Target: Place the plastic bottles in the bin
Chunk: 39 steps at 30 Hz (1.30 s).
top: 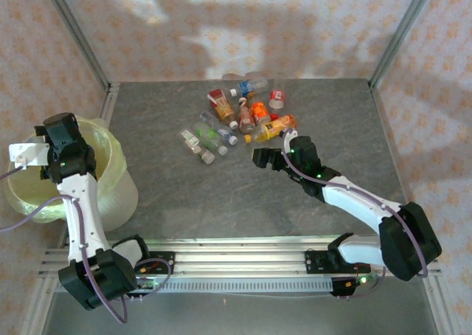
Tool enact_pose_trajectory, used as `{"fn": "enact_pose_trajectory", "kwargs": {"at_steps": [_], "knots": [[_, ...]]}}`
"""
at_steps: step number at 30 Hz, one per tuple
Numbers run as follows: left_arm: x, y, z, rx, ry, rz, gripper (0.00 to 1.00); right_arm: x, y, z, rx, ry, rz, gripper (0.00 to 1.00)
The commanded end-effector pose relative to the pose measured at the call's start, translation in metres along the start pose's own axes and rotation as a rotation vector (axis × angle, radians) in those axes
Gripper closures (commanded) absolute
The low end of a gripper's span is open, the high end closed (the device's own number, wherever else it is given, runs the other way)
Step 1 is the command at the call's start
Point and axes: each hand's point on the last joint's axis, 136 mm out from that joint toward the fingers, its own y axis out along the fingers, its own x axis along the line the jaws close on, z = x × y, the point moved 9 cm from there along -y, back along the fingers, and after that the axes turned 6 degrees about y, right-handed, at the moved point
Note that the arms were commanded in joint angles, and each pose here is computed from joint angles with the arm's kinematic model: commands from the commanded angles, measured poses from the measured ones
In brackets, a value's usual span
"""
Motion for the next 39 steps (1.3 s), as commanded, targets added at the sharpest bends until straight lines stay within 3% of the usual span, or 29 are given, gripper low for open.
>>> {"fn": "enact_pose_trajectory", "kwargs": {"at_steps": [1, 8, 13, 17, 24, 27, 30, 34, 39], "knots": [[-0.002, -0.011, -0.014, -0.005, -0.057, 0.036, 0.10, 0.008, -0.006, -0.008, -0.039, -0.001, -0.014, 0.01], [-0.009, -0.022, -0.021, 0.042, -0.075, 0.112, 0.09, 0.009, -0.006, -0.010, -0.043, -0.015, -0.017, 0.01], [-0.030, -0.039, -0.022, 0.146, -0.026, 0.261, 0.08, 0.006, -0.006, -0.006, -0.045, 0.004, -0.010, 0.01], [-0.049, -0.066, -0.020, 0.160, 0.026, 0.372, 0.08, 0.004, -0.007, -0.005, -0.050, 0.018, 0.001, 0.01], [-0.069, -0.098, -0.017, 0.219, 0.078, 0.513, 0.08, -0.012, -0.004, -0.008, -0.052, 0.111, 0.155, 0.01], [-0.076, -0.109, -0.012, 0.291, 0.081, 0.608, 0.07, -0.019, 0.001, -0.015, -0.030, 0.184, 0.208, 0.01], [-0.093, -0.119, 0.002, 0.436, 0.120, 0.783, 0.06, -0.031, 0.006, -0.022, -0.039, 0.281, 0.260, 0.01], [-0.110, -0.131, 0.025, 0.626, 0.196, 0.913, 0.06, -0.043, 0.013, -0.032, -0.053, 0.367, 0.306, 0.01], [-0.121, -0.164, 0.045, 0.706, 0.337, 1.035, 0.06, -0.062, 0.022, -0.049, -0.047, 0.532, 0.333, 0.01]]}}
